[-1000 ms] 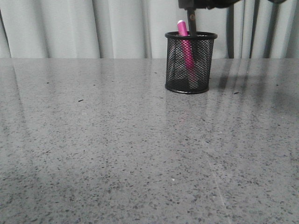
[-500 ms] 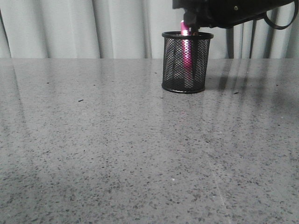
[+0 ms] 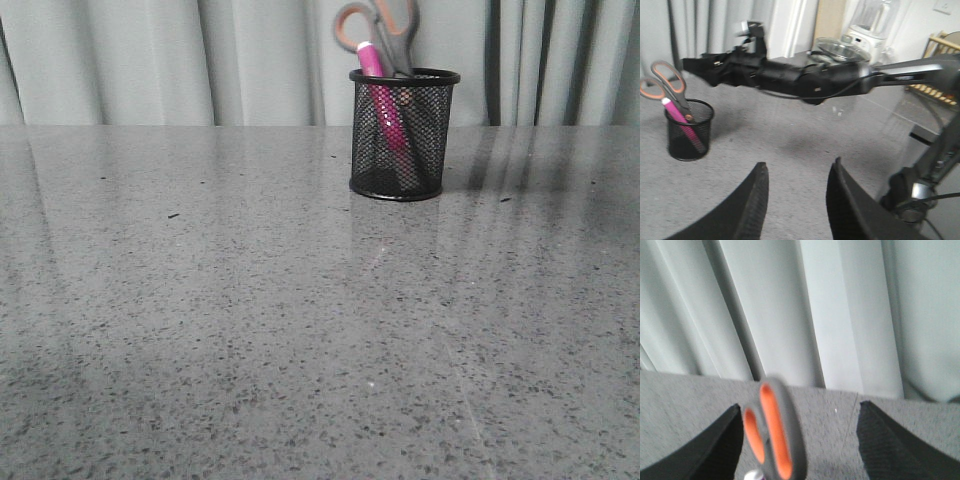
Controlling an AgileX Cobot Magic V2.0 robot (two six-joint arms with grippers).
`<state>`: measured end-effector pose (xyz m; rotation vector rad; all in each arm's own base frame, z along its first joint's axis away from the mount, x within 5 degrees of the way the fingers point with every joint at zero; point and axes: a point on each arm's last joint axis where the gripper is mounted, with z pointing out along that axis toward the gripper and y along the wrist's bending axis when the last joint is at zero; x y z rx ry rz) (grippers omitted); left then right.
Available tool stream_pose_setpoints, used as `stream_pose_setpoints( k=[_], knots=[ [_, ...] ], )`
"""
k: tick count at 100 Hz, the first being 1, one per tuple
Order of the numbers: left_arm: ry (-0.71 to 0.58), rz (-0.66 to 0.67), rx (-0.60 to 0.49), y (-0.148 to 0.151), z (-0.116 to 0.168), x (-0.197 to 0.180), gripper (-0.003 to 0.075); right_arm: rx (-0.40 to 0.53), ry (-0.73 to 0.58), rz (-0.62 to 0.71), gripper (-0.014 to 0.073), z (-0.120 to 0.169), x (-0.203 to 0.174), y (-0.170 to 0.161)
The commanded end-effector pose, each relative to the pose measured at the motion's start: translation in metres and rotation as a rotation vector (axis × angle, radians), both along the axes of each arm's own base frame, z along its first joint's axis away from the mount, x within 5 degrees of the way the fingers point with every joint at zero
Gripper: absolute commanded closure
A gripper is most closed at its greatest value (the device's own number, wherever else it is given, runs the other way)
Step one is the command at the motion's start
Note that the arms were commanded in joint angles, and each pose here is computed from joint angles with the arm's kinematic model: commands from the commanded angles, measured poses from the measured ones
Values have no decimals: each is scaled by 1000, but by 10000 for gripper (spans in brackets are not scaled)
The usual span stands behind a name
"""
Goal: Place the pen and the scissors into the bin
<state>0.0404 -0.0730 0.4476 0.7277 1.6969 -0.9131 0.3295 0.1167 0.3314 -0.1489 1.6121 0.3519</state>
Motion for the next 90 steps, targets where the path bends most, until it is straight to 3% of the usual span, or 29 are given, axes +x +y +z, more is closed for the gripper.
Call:
stream_pose_setpoints(
  k=[1, 7, 19, 24, 36, 58, 90],
  knots=[
    [-88, 49, -64, 5, 14, 1, 491, 56, -165, -4, 181, 54, -27, -11],
    [-118, 73, -59, 9, 12, 0, 542, 55, -157, 3, 302, 71, -47, -17],
    [-206, 143, -94, 23, 1, -6, 686, 11, -143, 19, 672, 96, -92, -32],
    [-253, 169, -110, 31, -8, -11, 741, -6, -176, 20, 662, 102, -113, -39],
    [-326, 214, -138, 44, -38, -20, 740, -71, -252, 15, 662, 103, -170, -59],
    [-283, 234, -104, 47, -96, -22, 740, -203, -182, -27, 662, 58, -251, -93],
    [-337, 273, -200, 46, -98, -16, 740, -204, -150, -65, 662, 25, -306, -117]
  ],
)
